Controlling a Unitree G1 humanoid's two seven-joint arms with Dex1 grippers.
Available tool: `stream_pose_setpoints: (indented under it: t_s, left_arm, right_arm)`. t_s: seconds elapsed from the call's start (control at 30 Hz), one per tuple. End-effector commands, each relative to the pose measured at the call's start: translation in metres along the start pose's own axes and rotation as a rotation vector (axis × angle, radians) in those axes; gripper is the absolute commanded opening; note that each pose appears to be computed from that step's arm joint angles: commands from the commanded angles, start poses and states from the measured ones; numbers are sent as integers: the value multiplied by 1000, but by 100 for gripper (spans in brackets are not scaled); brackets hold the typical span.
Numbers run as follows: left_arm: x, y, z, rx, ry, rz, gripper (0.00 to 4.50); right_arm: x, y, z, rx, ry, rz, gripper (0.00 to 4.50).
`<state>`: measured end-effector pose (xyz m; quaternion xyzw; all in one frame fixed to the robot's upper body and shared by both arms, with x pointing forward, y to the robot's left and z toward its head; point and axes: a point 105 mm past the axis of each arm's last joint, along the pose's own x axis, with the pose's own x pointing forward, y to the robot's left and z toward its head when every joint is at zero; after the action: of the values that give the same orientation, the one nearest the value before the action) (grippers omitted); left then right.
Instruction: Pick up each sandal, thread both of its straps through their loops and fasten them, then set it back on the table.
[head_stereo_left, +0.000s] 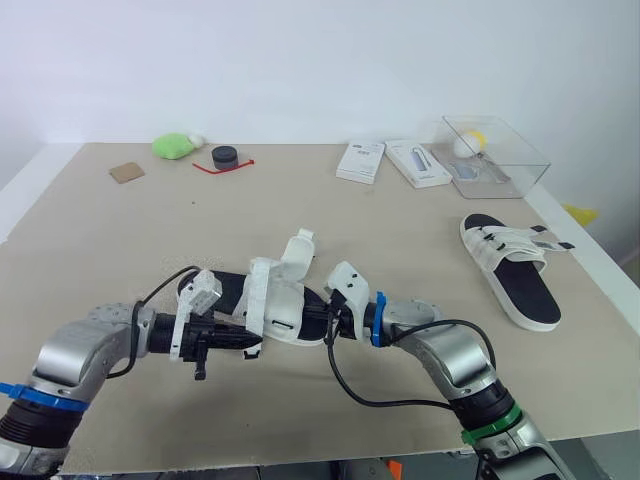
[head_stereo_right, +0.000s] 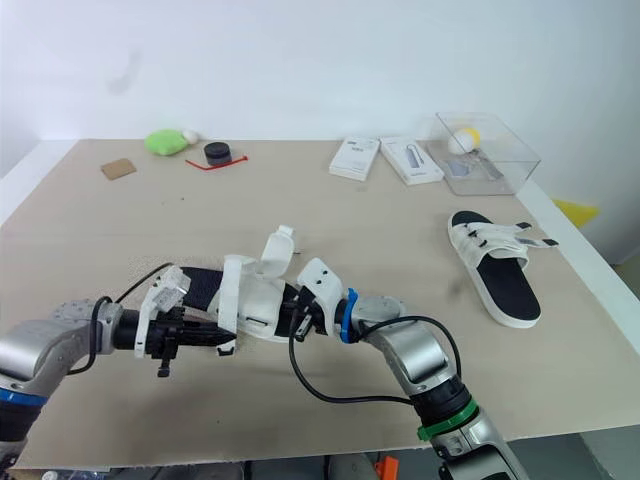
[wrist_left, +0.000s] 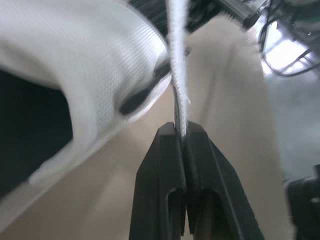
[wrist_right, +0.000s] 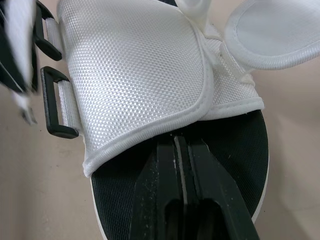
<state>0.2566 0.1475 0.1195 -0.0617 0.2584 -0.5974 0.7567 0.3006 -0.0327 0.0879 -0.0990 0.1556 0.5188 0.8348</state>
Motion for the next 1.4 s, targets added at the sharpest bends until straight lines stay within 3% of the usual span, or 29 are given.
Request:
stream_pose_setpoints:
  t_s: [0.03, 0.17, 0.27, 0.4, 0.7, 1.03, 1.4]
  left_arm:
    - [-14, -9, 41, -8, -90, -23, 2]
    - [-20, 5, 72, -111, -184, 23, 2]
    - [-19, 13, 79, -168, -188, 33, 2]
    - [-12, 24, 67, -223, -130, 61, 2]
    - [-8, 16, 54, -289, -79, -18, 2]
    - [-9, 13, 42, -270, -15, -31, 2]
    - [-1, 13, 33, -115, 32, -43, 2]
  right_arm:
    - [-2, -9, -2, 12, 18, -41, 0]
    - [-1, -8, -3, 12, 19, -41, 0]
    - [-1, -8, -3, 13, 18, -42, 0]
    - [-1, -7, -2, 14, 17, -42, 0]
    - [-2, -7, -2, 19, 15, -52, 0]
    - [-2, -7, 0, 15, 14, -51, 0]
    - [-1, -7, 2, 11, 8, -49, 0]
